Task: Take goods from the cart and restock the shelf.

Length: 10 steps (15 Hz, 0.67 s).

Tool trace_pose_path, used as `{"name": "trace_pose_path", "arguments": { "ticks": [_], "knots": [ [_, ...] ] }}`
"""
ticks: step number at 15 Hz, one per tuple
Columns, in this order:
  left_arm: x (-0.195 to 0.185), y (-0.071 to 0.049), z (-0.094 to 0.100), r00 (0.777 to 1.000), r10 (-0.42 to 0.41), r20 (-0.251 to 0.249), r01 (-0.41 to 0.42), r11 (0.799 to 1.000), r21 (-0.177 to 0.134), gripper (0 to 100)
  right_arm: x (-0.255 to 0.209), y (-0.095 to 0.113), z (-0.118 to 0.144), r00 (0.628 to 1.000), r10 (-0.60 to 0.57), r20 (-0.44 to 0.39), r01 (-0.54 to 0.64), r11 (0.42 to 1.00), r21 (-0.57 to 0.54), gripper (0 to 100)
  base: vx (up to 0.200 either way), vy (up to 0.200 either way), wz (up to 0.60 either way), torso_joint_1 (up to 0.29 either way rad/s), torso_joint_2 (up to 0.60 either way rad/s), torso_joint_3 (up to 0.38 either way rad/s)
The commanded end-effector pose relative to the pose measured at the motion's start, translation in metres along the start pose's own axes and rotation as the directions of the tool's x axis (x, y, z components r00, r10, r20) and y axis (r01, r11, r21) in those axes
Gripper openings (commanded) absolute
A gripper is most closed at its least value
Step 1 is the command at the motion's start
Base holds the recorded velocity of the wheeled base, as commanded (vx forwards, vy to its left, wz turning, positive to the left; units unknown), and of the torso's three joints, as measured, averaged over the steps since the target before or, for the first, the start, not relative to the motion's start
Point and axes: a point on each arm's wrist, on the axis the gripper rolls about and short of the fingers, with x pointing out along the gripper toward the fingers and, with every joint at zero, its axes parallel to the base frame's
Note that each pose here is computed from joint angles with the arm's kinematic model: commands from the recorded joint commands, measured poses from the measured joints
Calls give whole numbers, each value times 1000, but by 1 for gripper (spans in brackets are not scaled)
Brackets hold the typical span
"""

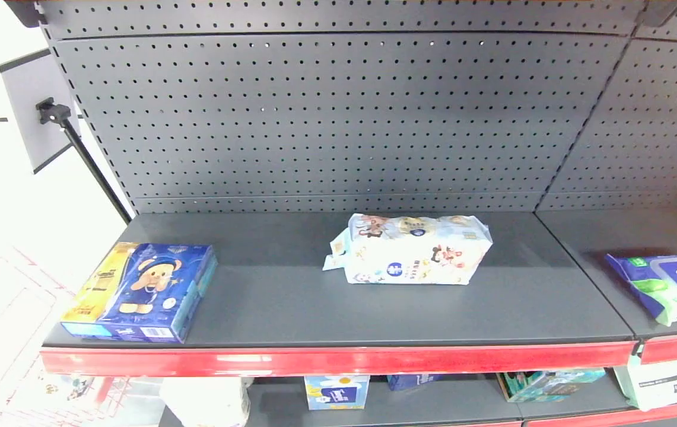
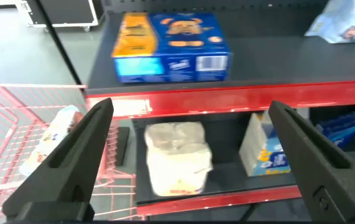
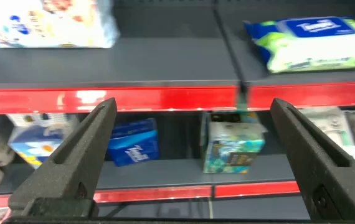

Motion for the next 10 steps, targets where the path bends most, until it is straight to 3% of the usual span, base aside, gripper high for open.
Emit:
{"name": "trace_pose_path", "arguments": {
  "ticks": [1, 10],
  "knots": [
    [0, 0, 0, 1000, 0, -2, 0, 1000, -1, 100, 0, 0, 0, 1000, 0, 1, 0, 1000, 0, 100, 0, 200, 0, 2, -2, -2],
    [0, 0, 0, 1000, 0, -2, 0, 1000, -1, 100, 0, 0, 0, 1000, 0, -1, 0, 1000, 0, 100, 0, 200, 0, 3, 0, 3]
  ]
}}
